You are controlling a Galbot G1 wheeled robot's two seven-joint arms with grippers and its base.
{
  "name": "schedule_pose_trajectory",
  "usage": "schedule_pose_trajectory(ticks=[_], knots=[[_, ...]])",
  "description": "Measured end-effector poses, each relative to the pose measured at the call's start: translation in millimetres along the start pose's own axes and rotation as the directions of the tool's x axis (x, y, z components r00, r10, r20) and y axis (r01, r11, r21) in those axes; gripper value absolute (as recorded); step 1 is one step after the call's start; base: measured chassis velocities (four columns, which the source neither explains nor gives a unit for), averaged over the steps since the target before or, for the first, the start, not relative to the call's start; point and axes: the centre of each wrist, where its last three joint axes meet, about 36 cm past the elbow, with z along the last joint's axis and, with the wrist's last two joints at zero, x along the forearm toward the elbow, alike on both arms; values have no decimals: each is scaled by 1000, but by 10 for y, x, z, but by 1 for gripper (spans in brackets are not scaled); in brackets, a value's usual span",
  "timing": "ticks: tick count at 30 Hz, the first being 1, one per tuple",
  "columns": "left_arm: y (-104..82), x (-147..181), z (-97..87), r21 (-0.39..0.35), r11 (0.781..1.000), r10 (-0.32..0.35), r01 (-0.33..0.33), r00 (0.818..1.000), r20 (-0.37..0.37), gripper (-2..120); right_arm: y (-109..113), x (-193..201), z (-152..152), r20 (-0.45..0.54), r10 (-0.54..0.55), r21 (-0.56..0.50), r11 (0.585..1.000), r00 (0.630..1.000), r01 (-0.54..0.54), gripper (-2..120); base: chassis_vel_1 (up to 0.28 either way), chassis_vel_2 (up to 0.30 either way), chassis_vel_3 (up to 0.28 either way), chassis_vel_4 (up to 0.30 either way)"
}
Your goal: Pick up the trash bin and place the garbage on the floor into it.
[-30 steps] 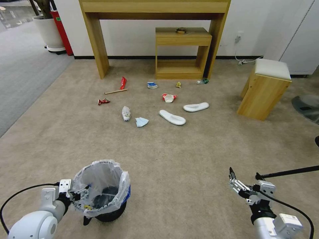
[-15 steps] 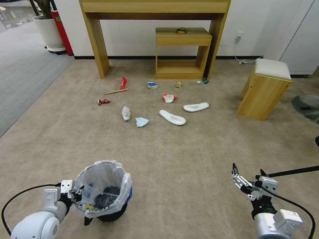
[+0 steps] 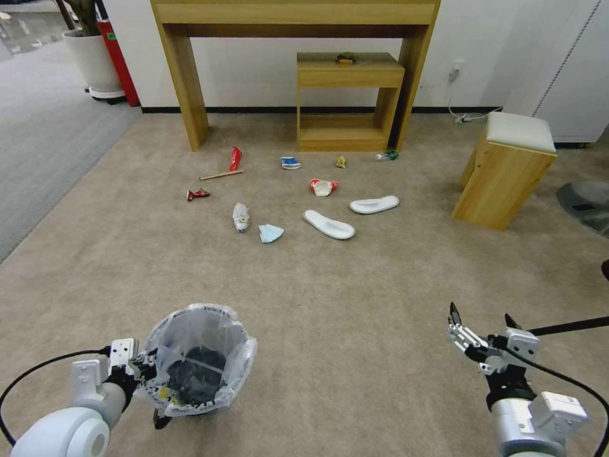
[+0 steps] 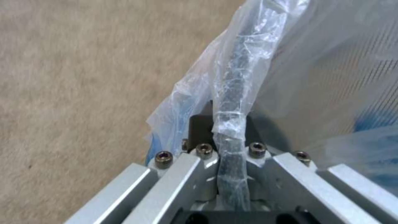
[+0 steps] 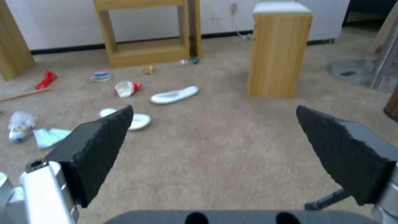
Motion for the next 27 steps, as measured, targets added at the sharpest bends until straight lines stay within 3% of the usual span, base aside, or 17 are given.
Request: schedule_pose_trajectory(ticks=[6, 13, 19, 27], knots=[[-200, 398, -82, 37, 999, -9, 7, 999, 43, 0, -30, 2, -158, 47, -7, 9, 1000, 999, 6, 100, 0, 0, 0, 0], [-390, 653, -52, 85, 996, -32, 29, 999, 31, 0, -47, 36, -293, 84, -18, 17, 1000, 996, 17, 100, 0, 0, 0, 0], [-443, 689, 86, 97, 995, -36, 37, 999, -11, 0, -103, 49, -335, 99, -35, 39, 999, 994, 31, 100, 0, 0, 0, 0], [-465, 683, 97, 91, 996, -13, 14, 1000, -11, 0, -117, 40, -293, 114, -30, 51, 998, 993, 25, 100, 0, 0, 0, 0]])
